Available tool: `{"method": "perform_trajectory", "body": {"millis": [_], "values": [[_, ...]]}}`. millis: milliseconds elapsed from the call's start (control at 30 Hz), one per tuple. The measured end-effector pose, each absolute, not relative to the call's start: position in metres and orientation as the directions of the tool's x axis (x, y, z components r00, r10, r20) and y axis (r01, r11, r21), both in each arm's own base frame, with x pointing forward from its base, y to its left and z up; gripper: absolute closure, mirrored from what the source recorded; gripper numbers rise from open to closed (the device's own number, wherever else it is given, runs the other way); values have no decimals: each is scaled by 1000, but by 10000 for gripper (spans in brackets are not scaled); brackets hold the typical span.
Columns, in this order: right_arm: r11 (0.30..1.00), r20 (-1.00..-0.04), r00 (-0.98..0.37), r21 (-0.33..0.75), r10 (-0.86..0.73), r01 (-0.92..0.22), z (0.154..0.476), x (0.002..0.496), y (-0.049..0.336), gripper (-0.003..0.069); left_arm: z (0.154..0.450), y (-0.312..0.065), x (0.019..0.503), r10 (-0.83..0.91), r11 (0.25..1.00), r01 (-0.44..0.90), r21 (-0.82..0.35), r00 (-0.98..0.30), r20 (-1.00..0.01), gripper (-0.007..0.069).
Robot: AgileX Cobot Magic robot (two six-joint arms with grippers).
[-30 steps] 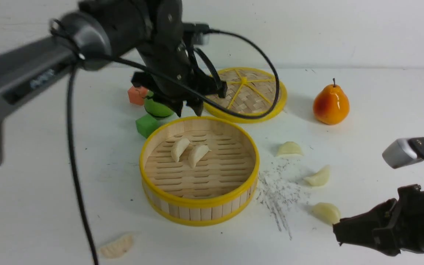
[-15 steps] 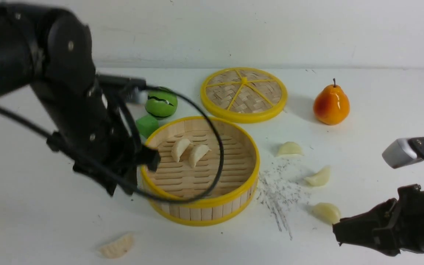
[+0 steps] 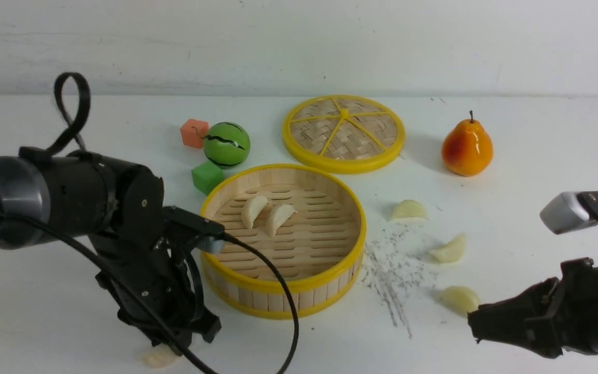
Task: Put the dumplings into the steamer on the white table.
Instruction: 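Reach for and grasp a dumpling on the table with the left gripper, then place the dumpling into the bamboo steamer basket with the left gripper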
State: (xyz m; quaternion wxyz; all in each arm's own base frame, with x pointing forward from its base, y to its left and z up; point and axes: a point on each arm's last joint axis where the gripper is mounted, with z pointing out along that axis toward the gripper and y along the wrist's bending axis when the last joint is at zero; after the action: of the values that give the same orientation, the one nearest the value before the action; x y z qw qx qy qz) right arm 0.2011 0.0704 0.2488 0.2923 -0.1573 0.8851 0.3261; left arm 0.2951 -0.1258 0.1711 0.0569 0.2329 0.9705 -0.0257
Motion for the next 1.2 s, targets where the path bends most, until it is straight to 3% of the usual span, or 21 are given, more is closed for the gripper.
{"method": "perform_trajectory", "body": {"millis": [100,367,467,567,667,833,933,1067,1200], "values": [[738,-620,-779,485,-87,-469,249,201,70,486,160,-127,296,448,892,451,-31,-891,-78,378],[738,-620,-779,485,-87,-469,249,201,70,477,160,-128,299,319,946,323,-43,-944,-80,428],[739,-621,-779,485,-86,-468,249,201,70,475,168,-130,304,272,960,277,-52,-959,-75,428],[741,-622,-778,483,-85,-467,249,202,70,473,196,-134,307,258,962,264,-73,-963,-82,428],[742,-629,-772,474,-90,-473,249,202,70,473,235,-140,311,231,958,256,-132,-957,-177,428],[742,-639,-763,467,-93,-481,249,203,70,473,295,-170,334,142,893,296,-339,-900,-412,428],[741,-640,-763,468,-91,-481,249,203,70,470,304,-193,351,145,859,350,-373,-866,-479,428],[741,-640,-763,469,-90,-481,249,203,70,468,289,-228,384,180,849,394,-352,-842,-509,428],[741,-640,-763,469,-90,-481,249,203,70,463,259,-240,412,168,880,355,-315,-854,-492,428]]}}
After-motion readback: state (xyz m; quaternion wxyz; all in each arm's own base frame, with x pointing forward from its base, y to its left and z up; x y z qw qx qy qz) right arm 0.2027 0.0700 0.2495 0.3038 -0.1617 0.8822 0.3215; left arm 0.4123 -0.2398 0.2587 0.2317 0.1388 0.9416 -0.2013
